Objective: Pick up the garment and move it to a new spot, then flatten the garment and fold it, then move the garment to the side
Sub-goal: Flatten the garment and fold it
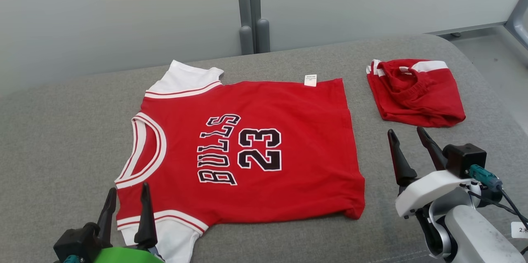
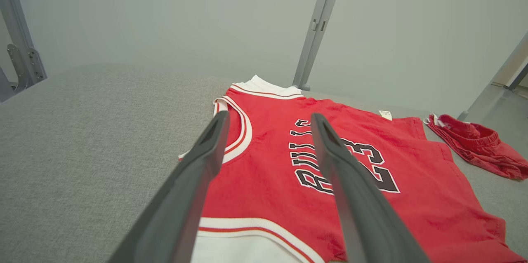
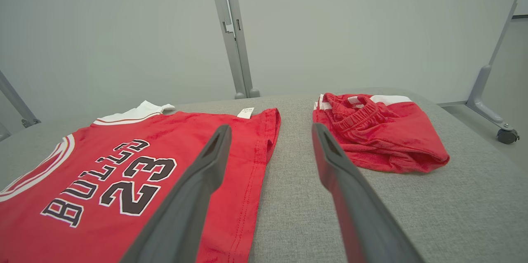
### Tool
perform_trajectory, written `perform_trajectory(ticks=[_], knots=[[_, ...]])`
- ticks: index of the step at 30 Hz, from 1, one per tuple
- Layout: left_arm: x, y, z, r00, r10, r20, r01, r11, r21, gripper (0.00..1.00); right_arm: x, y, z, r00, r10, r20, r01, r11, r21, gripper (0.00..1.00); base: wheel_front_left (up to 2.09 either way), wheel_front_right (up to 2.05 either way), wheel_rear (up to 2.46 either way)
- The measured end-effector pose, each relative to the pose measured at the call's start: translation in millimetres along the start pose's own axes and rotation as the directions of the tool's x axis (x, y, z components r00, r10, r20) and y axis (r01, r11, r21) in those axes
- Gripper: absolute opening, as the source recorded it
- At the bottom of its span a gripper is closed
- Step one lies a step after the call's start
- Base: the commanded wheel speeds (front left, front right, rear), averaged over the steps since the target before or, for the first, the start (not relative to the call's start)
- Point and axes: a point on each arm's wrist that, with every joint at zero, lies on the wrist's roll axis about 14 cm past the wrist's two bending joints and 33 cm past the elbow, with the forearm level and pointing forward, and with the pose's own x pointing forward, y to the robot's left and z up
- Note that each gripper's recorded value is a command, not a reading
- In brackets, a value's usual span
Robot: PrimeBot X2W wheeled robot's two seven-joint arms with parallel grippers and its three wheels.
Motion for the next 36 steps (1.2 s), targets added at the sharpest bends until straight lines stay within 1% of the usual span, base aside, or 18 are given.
perform_trajectory(ticks=[6,10,18,27,32,35,36], knots=[[-0.3,-0.8,-2.5,1.000,0.000,-0.006,0.000,1.000,0.002,1.00,0.8,8.3,5.0,1.000,0.013,0.021,-0.013,1.000,0.001,1.00,0.00,0.00,0.00],[-1.0,0.2,-4.5,1.000,0.003,-0.011,-0.003,1.000,0.010,1.00,-0.2,6.1,6.8,1.000,0.007,0.030,-0.007,1.000,-0.014,1.00,0.00,0.00,0.00],[-2.6,3.2,-7.7,1.000,0.013,-0.020,-0.013,1.000,0.015,1.00,-1.1,7.6,6.1,1.000,0.006,0.031,-0.005,1.000,-0.013,1.00,0.00,0.00,0.00],[-8.4,5.4,-18.3,0.998,0.024,-0.053,-0.023,1.000,0.022,1.00,-5.2,6.4,-3.6,1.000,-0.006,0.006,0.006,1.000,-0.004,1.00,0.00,0.00,0.00],[-15.9,23.0,-27.4,0.992,0.080,-0.098,-0.078,0.997,0.025,1.00,-4.8,15.3,-12.8,1.000,0.017,-0.020,-0.017,1.000,-0.002,1.00,0.00,0.00,0.00],[-31.5,39.7,-46.9,0.973,0.142,-0.180,-0.148,0.989,-0.017,1.00,-1.9,20.8,-15.3,0.999,0.033,-0.028,-0.033,0.999,0.001,1.00,0.00,0.00,0.00],[-41.6,48.8,-57.8,0.957,0.180,-0.227,-0.195,0.980,-0.047,1.00,-0.1,23.4,-17.5,0.999,0.041,-0.034,-0.041,0.999,0.002,1.00,0.00,0.00,0.00]])
